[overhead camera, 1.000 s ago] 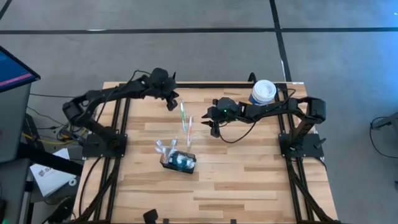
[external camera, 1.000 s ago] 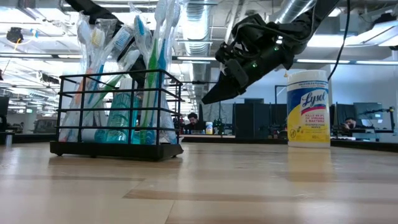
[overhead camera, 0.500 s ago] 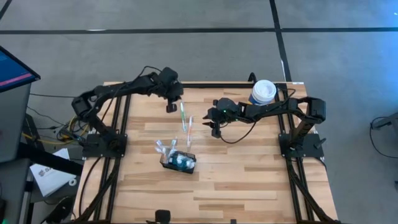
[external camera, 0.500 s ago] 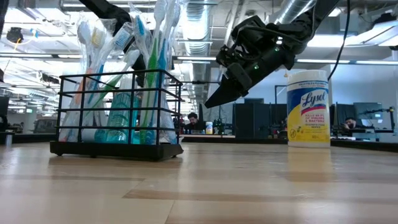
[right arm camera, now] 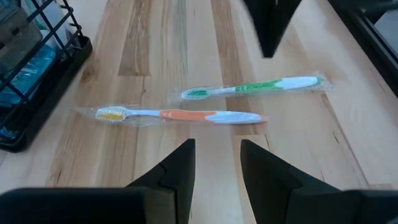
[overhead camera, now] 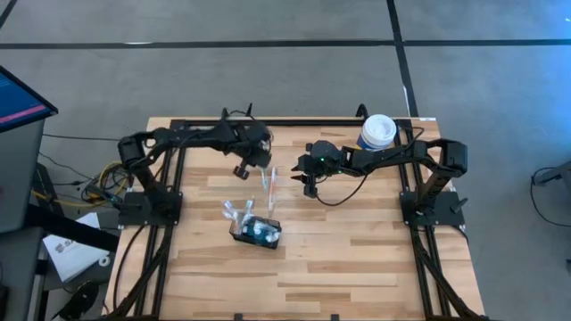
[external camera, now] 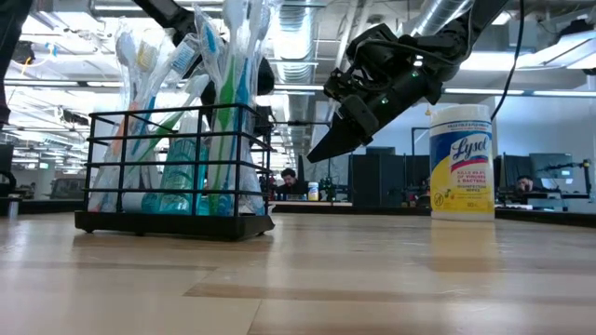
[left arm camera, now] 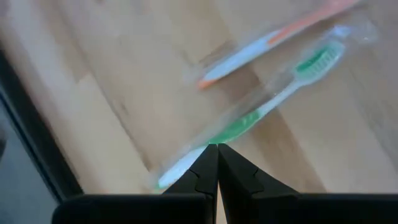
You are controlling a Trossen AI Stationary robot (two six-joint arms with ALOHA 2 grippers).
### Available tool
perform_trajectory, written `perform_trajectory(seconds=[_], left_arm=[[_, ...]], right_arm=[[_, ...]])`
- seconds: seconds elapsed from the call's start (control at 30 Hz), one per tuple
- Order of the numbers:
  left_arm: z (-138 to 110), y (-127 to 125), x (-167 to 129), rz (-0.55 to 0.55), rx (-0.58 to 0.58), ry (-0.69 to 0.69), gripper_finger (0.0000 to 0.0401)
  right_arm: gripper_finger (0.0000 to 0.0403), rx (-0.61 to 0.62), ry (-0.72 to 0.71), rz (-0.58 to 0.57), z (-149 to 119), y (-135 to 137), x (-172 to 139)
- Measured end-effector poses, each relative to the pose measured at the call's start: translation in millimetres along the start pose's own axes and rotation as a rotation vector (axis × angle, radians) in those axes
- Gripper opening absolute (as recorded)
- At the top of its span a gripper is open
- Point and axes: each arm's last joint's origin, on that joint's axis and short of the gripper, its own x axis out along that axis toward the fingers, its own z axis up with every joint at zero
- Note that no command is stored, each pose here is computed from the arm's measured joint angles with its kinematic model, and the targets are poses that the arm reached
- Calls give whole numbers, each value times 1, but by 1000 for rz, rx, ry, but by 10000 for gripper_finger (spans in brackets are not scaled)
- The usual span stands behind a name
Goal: Pick & Place toothbrushing station
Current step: Put the green toothbrush into the wire organizer
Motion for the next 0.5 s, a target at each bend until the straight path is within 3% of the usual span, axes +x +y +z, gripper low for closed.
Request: perform_trajectory(seconds=[0.23, 0.5], left_arm=[[29, -20, 6, 8, 288, 52, 2], [38, -29, 21, 5, 406, 125, 5]], right_arm=[[118, 1, 6, 2, -1, 0, 0], [118, 5, 38, 9, -4, 2, 0]])
